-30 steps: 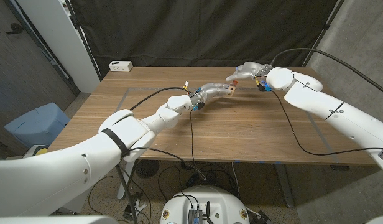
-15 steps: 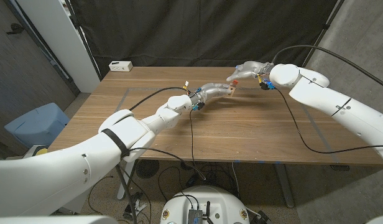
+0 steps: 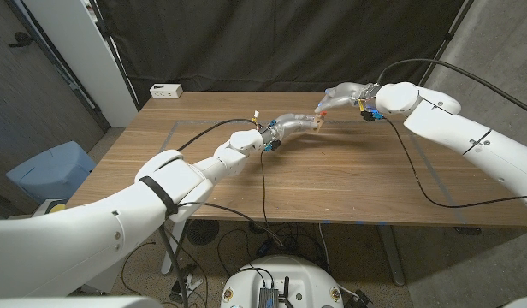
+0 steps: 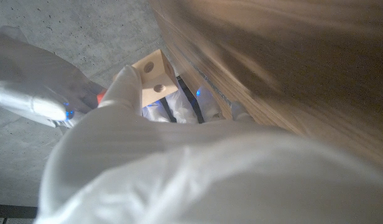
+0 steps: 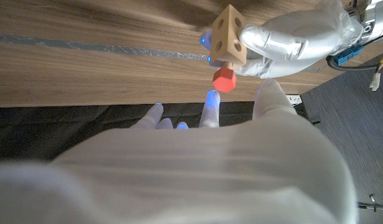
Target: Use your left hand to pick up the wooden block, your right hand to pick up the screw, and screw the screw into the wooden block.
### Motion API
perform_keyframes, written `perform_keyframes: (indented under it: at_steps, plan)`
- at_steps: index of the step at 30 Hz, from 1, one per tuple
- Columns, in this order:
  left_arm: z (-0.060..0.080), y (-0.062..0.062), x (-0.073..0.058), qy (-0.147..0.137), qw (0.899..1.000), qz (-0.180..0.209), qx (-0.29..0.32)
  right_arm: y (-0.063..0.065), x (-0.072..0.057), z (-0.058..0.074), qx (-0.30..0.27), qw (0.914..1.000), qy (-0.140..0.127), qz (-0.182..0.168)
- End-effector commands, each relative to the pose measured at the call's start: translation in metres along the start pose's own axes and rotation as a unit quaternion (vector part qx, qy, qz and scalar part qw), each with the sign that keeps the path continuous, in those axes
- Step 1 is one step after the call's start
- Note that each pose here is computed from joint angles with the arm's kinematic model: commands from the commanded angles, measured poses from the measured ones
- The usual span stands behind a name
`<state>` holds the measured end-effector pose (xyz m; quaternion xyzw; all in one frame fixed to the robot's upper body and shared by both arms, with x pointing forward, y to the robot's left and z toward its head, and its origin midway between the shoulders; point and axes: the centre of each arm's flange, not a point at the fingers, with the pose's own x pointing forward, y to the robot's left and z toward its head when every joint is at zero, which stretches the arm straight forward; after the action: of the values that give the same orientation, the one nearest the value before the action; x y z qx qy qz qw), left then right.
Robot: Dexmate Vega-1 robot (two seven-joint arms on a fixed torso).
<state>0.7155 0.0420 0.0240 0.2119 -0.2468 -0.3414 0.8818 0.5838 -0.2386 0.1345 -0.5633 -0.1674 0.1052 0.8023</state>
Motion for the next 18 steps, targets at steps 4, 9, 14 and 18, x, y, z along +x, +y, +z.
perform_keyframes:
  at_steps: [4, 9, 14, 18]
  plan:
    - [-0.0005, 0.0058, 0.0003, 0.01, 1.0, 0.005, -0.001, -0.0075, 0.0038, -0.0055, -0.002, 0.9996, -0.004, 0.028]
    - [0.0002, 0.0072, 0.0015, 0.014, 1.0, 0.008, 0.0, -0.0098, 0.0053, -0.0063, -0.005, 0.9995, 0.0, 0.03]
    - [0.0011, 0.0074, 0.0036, 0.019, 1.0, 0.009, -0.002, -0.0105, 0.0058, -0.0075, -0.008, 0.9996, 0.005, 0.027]
    - [0.0021, 0.0069, 0.0051, 0.02, 1.0, 0.01, -0.001, -0.0098, 0.0063, -0.0081, -0.01, 0.9996, 0.007, 0.025]
